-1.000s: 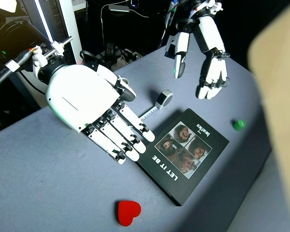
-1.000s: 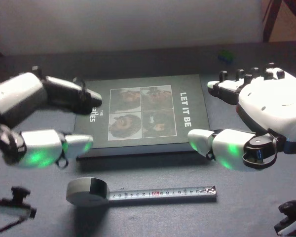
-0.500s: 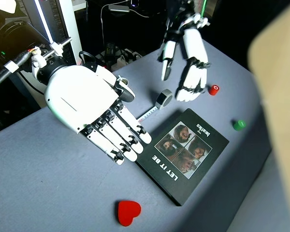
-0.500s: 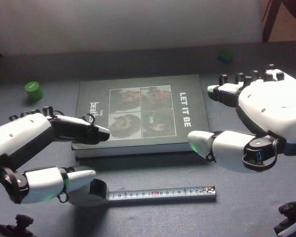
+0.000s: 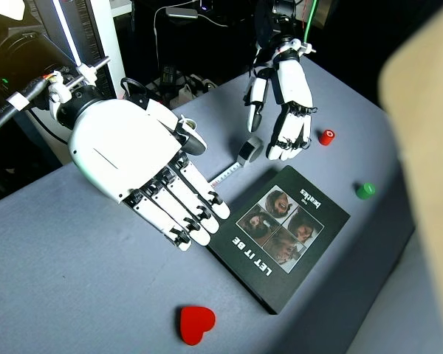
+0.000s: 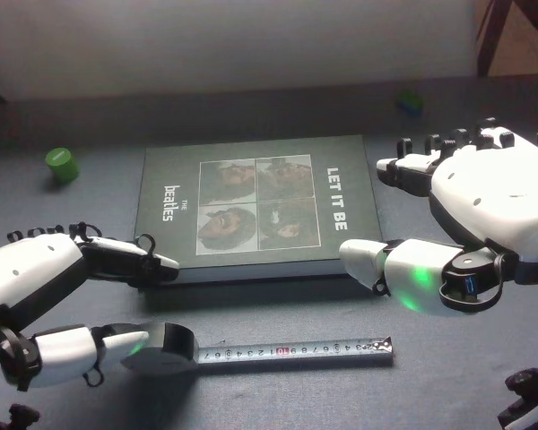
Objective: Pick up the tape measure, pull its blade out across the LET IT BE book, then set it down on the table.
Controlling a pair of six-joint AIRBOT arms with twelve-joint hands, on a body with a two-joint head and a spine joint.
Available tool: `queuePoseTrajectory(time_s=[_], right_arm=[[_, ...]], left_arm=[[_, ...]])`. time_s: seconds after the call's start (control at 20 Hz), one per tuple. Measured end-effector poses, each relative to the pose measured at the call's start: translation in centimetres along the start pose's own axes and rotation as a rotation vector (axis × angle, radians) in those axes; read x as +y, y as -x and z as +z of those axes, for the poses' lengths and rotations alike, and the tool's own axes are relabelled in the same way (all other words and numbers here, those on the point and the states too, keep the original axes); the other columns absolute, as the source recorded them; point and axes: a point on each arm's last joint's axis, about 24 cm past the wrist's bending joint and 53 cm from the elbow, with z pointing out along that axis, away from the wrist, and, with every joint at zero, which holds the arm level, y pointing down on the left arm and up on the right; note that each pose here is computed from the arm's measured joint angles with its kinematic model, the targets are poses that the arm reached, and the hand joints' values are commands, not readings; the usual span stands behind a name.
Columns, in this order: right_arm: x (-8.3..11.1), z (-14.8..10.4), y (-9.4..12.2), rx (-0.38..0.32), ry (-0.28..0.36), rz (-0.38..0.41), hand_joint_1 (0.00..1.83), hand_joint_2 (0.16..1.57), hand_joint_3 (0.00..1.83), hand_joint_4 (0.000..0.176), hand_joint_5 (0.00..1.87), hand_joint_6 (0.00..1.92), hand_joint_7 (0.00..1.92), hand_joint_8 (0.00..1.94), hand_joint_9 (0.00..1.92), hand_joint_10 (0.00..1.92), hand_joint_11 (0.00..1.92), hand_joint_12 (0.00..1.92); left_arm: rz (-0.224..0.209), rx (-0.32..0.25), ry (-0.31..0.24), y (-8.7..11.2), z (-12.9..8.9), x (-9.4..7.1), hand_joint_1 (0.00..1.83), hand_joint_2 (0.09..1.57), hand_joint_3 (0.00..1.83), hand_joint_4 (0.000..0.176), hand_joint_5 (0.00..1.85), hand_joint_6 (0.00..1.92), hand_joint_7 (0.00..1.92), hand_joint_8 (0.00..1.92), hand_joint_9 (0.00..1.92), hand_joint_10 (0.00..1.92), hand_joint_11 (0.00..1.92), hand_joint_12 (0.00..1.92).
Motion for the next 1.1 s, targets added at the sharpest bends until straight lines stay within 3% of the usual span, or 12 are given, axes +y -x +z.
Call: queuePoseTrajectory(time_s=[0.2, 1.1], right_arm=[[0.0, 0.0, 0.0, 0.001, 0.002, 0.002, 0.21, 1.16, 0.0, 0.012, 0.34, 0.0, 0.38, 0.0, 0.33, 0.0, 0.0, 1.1], [0.1, 0.0, -0.1, 0.003, 0.004, 0.002, 0.22, 1.16, 0.0, 0.009, 0.36, 0.0, 0.37, 0.0, 0.31, 0.0, 0.0, 1.07]], left_arm=[[0.007, 0.017, 0.015, -0.8, -0.1, 0.7, 1.06, 1.17, 0.0, 0.0, 0.68, 0.0, 0.74, 0.0, 0.68, 0.01, 0.35, 0.74], [0.006, 0.04, 0.01, -2.2, -0.9, -0.2, 1.1, 1.16, 0.0, 0.0, 0.68, 0.0, 0.76, 0.0, 0.67, 0.0, 0.36, 0.73]])
